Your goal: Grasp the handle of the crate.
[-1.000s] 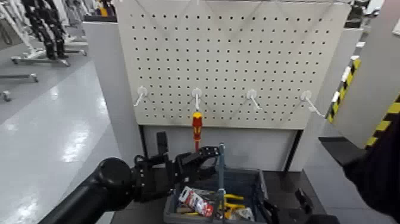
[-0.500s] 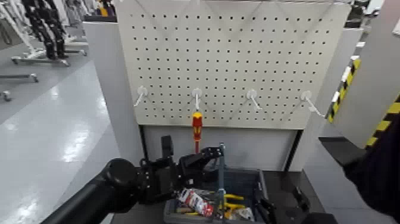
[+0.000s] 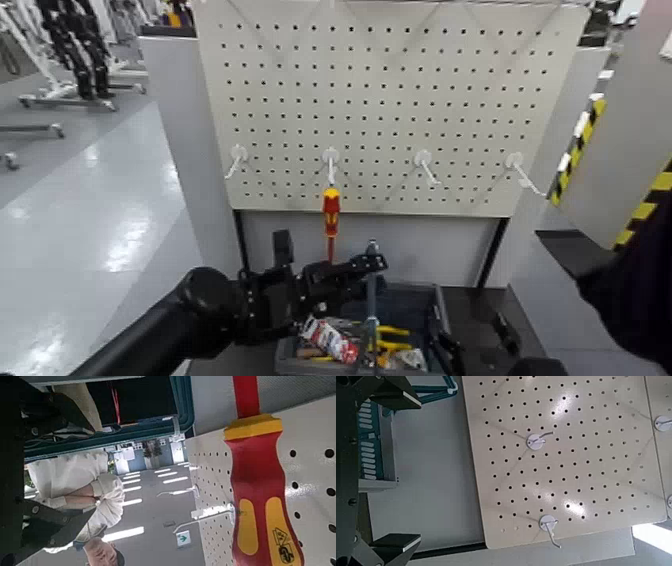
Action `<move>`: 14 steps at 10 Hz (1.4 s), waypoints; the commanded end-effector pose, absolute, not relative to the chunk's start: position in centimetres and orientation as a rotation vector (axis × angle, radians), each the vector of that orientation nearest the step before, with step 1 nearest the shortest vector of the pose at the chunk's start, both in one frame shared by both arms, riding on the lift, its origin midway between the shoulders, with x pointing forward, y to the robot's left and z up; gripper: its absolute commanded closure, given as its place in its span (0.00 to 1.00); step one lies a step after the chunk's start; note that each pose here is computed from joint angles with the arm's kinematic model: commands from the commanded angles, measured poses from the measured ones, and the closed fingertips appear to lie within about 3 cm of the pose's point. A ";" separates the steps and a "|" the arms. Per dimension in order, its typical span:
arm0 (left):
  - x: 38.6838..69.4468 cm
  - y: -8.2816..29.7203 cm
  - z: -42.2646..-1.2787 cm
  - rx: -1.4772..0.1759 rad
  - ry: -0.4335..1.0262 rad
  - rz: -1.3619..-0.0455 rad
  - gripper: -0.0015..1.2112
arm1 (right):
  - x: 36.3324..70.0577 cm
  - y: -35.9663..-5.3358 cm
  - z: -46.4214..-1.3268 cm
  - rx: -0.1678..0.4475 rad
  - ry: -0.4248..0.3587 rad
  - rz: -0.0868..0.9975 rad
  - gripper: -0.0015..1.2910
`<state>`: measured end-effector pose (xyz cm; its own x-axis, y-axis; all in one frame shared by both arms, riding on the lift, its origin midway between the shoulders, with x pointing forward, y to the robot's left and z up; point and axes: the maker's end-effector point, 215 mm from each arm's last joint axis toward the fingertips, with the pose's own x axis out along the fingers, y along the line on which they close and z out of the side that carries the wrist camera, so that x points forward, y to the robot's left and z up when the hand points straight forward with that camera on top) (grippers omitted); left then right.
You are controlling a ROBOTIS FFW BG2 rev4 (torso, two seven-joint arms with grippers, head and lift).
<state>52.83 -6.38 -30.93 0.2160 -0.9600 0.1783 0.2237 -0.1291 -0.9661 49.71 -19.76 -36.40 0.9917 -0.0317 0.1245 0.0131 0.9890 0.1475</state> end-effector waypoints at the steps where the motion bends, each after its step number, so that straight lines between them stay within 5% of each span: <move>1: 52.8 -6.5 -31.2 -1.263 0.811 -1.231 0.86 | 49.7 -19.8 -36.3 0.149 -0.132 -0.024 0.10; 4: 52.9 -6.5 -31.7 -1.269 0.805 -1.221 0.98 | 49.6 -20.1 -36.4 0.147 -0.131 -0.026 0.10; 14: 49.4 -7.5 -30.4 -1.356 0.745 -1.306 0.98 | 49.3 -20.9 -36.7 0.143 -0.126 -0.043 0.10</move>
<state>49.79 -7.50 -30.50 0.2104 -0.9359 0.2824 0.2238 -0.2350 -0.9459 49.24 -20.86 -36.69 0.9913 -0.0509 0.1218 0.0330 0.9889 0.1448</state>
